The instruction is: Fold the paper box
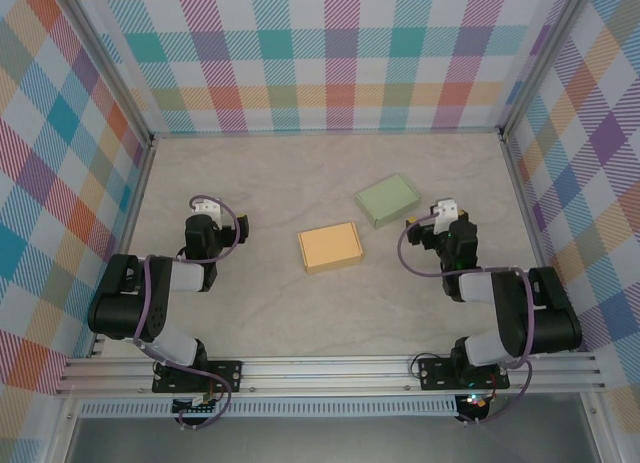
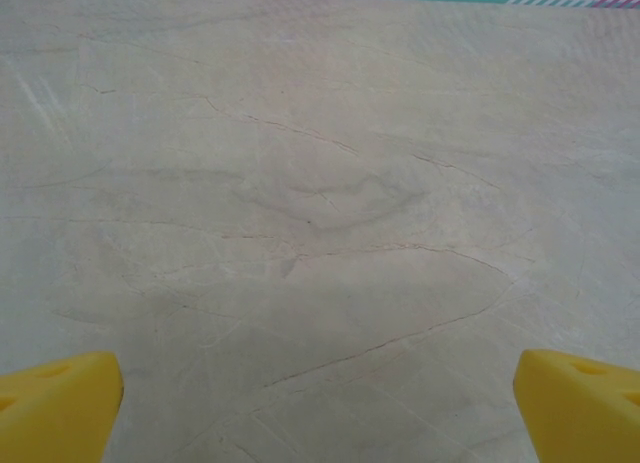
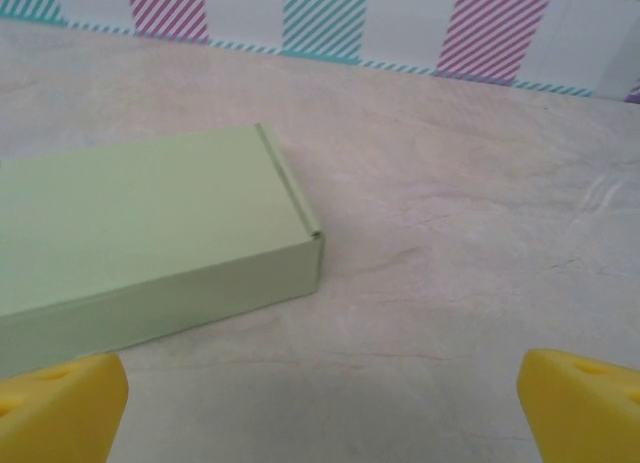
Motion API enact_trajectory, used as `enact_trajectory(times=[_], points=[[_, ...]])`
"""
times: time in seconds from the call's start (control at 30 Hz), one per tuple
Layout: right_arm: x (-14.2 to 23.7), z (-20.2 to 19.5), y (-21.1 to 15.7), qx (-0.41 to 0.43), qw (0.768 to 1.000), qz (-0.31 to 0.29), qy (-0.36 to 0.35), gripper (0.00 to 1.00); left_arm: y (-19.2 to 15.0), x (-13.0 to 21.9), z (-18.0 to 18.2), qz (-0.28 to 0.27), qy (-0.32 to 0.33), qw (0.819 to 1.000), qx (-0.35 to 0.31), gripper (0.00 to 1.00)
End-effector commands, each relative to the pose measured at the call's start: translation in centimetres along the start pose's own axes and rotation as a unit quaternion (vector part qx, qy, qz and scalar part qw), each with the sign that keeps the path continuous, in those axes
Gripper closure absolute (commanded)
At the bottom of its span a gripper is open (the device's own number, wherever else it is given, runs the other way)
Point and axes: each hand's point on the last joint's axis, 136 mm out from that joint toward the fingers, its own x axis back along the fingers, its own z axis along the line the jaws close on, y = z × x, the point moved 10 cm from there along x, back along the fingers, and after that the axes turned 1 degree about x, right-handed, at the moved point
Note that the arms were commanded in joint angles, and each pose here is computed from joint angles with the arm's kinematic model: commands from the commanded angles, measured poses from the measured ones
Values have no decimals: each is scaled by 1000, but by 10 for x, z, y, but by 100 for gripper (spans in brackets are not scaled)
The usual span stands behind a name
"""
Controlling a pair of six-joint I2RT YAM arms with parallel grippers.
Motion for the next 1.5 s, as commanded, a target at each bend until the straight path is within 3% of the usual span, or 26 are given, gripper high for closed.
enact_trajectory(times=[0.0, 0.17, 1.47], points=[[-10, -4, -1, -39, 999, -2, 18, 0, 1, -1, 1, 0, -1, 1000, 7, 0], [-18, -22, 4, -86, 996, 24, 2, 0, 1, -1, 1, 1, -1, 1000, 7, 0], [-18, -22, 4, -84, 996, 26, 4, 0, 1, -2, 1, 1, -1, 1000, 7, 0]])
